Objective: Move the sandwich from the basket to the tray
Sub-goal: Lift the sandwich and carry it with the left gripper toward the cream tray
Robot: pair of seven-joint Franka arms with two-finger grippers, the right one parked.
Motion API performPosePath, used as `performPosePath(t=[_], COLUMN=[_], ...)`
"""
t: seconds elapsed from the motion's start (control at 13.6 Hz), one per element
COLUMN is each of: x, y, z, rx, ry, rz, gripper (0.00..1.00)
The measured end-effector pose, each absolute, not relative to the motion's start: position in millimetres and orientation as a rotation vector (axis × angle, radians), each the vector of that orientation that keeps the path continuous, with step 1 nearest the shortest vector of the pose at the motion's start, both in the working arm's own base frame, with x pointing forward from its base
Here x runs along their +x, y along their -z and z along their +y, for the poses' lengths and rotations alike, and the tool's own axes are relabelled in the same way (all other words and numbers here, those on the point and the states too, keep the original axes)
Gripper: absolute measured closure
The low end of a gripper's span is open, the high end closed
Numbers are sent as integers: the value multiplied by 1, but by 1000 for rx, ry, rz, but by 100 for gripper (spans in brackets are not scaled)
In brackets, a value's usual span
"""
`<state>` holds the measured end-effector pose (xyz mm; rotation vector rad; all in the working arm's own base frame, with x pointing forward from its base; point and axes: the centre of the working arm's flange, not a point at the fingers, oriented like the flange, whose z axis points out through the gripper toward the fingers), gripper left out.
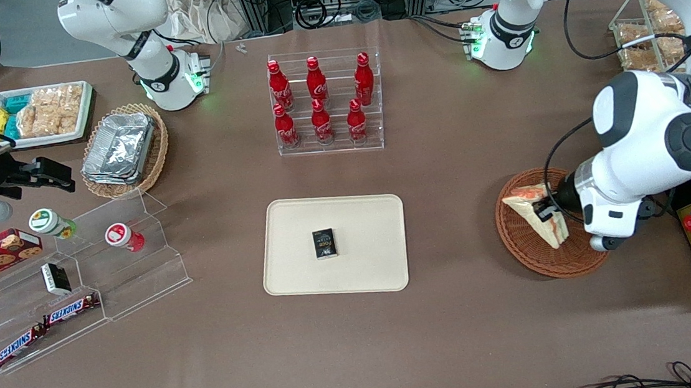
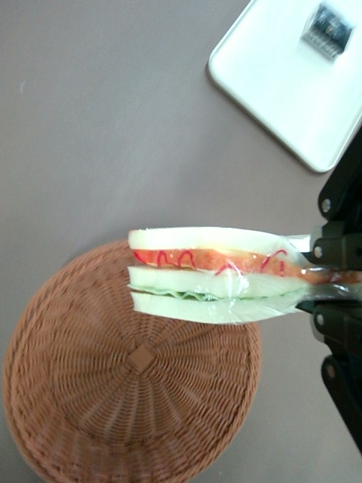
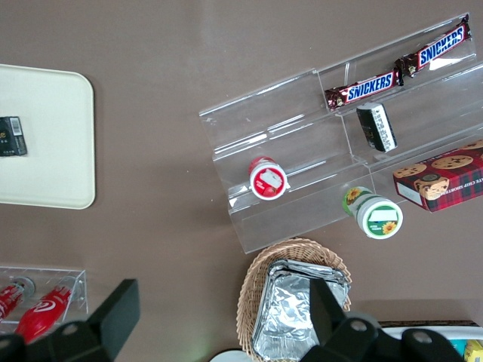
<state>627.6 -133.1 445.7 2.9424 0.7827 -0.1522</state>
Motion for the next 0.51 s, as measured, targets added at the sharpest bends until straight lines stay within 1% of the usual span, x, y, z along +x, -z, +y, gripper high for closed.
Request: performPosePath(t=[0.07,0.22,0.37,0.51], x=[626,617,608,597], y=[-454,-456,-444,-420], z=[-150,-190,-241,-294], rx=[2943,2964,2982,3008], ry=[138,123,89,59], rz=[738,634,507,362], gripper=[85,85,85,85])
